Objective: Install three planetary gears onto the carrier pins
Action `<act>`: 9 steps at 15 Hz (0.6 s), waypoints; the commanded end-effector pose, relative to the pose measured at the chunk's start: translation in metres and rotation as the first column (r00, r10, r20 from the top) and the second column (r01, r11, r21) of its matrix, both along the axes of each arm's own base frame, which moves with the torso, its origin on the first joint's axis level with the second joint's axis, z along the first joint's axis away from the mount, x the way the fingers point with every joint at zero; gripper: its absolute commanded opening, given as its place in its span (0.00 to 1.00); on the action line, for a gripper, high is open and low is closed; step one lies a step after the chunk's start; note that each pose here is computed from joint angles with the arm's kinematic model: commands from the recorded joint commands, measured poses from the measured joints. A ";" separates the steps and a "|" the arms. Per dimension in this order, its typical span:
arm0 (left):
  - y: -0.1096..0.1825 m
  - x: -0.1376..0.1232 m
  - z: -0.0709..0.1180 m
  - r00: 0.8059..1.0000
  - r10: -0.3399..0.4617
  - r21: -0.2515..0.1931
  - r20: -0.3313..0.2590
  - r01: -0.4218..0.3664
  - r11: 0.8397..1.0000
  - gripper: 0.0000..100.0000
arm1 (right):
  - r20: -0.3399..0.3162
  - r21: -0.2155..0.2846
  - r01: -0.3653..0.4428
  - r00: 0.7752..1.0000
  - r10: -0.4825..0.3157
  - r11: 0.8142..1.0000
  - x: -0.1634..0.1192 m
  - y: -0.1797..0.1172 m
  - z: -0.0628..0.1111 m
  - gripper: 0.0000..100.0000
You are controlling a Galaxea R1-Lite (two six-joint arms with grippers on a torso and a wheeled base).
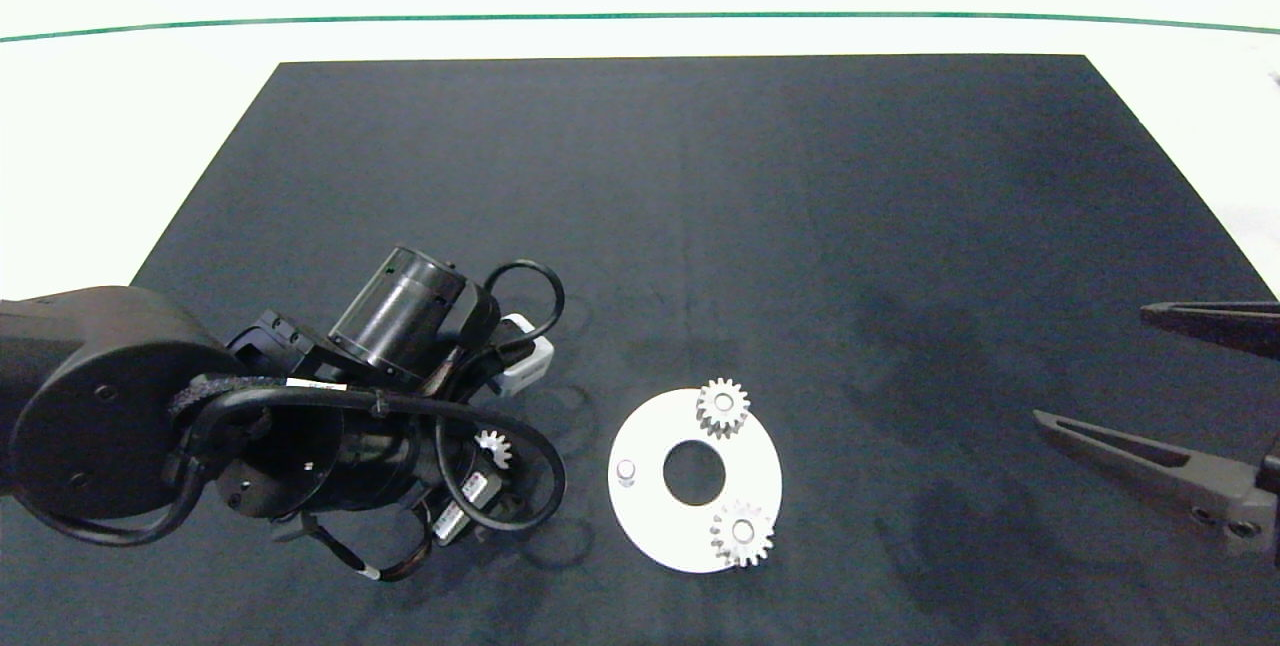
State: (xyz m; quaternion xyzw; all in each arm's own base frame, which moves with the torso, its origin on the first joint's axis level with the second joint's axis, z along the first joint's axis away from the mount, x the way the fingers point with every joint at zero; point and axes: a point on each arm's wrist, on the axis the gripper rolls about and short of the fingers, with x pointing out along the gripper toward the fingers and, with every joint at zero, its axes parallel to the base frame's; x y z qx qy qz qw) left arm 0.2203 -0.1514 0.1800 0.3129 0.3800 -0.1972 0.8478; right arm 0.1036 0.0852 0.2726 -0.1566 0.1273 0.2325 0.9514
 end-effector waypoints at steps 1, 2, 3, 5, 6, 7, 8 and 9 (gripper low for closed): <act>0.001 -0.003 0.002 1.000 -0.003 0.000 0.005 0.003 1.000 1.00 | -0.004 -0.005 -0.002 1.000 0.002 1.000 0.001 0.001 -0.001 1.00; 0.000 -0.003 0.002 1.000 -0.004 0.000 0.005 0.004 1.000 0.99 | -0.006 -0.006 -0.002 1.000 0.002 1.000 0.001 0.001 -0.001 1.00; 0.000 -0.003 0.002 1.000 -0.003 -0.001 0.003 0.003 1.000 0.98 | -0.006 -0.006 -0.004 1.000 0.004 1.000 0.001 0.001 -0.001 1.00; 0.001 -0.004 0.000 1.000 0.007 -0.004 -0.002 -0.007 1.000 0.93 | -0.008 -0.008 -0.002 1.000 0.002 1.000 0.001 0.001 -0.002 1.00; 0.001 -0.004 -0.001 1.000 0.014 -0.009 -0.004 -0.014 1.000 0.92 | -0.008 -0.008 -0.002 1.000 0.002 1.000 0.001 0.001 -0.002 1.00; 0.001 -0.004 -0.001 1.000 0.022 -0.017 -0.004 -0.022 1.000 0.90 | -0.008 -0.008 -0.002 1.000 0.002 1.000 0.001 0.001 -0.002 1.00; 0.001 -0.004 -0.001 1.000 0.029 -0.020 -0.005 -0.029 0.999 0.87 | -0.009 -0.009 -0.002 1.000 0.002 1.000 0.001 0.001 -0.003 1.00; 0.001 -0.004 -0.002 1.000 0.028 -0.021 -0.004 -0.028 0.999 0.86 | -0.008 -0.008 -0.002 1.000 0.002 1.000 0.001 0.001 -0.002 1.00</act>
